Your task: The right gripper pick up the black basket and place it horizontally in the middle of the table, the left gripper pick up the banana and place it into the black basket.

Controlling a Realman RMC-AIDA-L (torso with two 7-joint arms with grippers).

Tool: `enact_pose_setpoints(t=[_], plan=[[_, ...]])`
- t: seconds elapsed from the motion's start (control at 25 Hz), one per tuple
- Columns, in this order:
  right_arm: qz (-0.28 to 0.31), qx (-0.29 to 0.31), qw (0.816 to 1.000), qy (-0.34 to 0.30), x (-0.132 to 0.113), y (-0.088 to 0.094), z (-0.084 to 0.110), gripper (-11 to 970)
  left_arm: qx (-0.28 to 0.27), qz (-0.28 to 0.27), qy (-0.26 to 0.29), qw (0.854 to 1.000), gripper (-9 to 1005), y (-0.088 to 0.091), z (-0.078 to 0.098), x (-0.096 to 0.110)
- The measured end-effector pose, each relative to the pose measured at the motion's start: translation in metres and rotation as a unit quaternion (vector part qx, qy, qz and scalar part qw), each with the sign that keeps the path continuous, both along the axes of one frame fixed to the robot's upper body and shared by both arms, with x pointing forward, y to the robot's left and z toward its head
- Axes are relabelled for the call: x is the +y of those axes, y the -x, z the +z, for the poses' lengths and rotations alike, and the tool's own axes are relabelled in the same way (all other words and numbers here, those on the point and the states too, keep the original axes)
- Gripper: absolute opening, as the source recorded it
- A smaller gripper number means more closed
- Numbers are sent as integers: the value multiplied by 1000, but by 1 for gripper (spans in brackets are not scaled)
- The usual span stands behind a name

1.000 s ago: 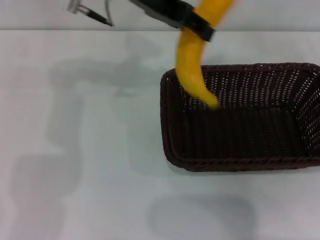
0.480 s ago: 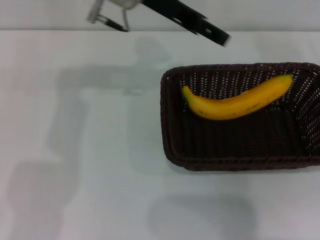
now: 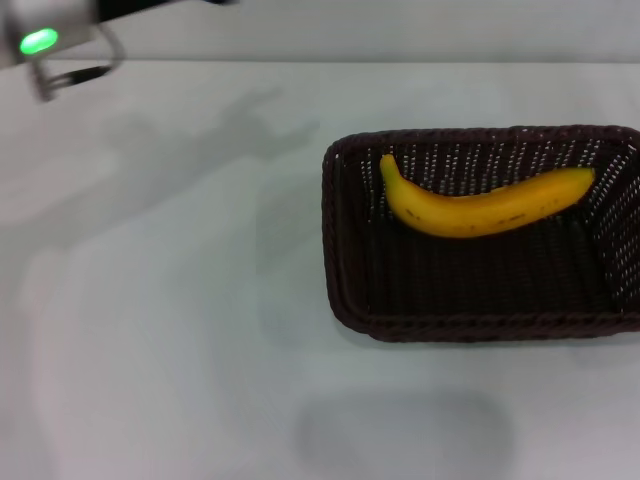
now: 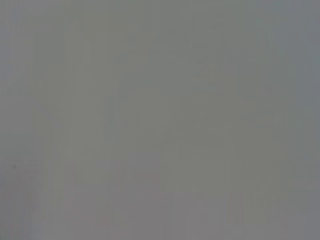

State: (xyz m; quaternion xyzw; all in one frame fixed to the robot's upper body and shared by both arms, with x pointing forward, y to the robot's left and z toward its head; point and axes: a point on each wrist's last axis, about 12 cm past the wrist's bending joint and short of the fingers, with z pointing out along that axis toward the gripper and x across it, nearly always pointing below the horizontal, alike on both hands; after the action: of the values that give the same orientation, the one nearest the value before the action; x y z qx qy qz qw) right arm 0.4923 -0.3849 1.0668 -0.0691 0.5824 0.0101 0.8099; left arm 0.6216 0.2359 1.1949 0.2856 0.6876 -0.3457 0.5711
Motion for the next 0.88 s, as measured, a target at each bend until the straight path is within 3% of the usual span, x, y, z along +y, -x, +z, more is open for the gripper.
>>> enact_pose_setpoints(t=[0.2, 0.4, 0.64, 0.88], plan=[[-12, 2, 1000, -6, -4, 5, -2, 873, -76, 109, 67, 989, 888, 50, -45, 65], [-11, 11, 1000, -20, -1, 8, -7, 873, -107, 234, 98, 961, 888, 96, -91, 110], [-2, 23, 998, -56, 8, 12, -15, 873, -137, 351, 108, 920, 888, 139, -131, 132], [0, 30, 998, -63, 12, 13, -18, 872, -161, 403, 77, 898, 888, 154, -144, 138]])
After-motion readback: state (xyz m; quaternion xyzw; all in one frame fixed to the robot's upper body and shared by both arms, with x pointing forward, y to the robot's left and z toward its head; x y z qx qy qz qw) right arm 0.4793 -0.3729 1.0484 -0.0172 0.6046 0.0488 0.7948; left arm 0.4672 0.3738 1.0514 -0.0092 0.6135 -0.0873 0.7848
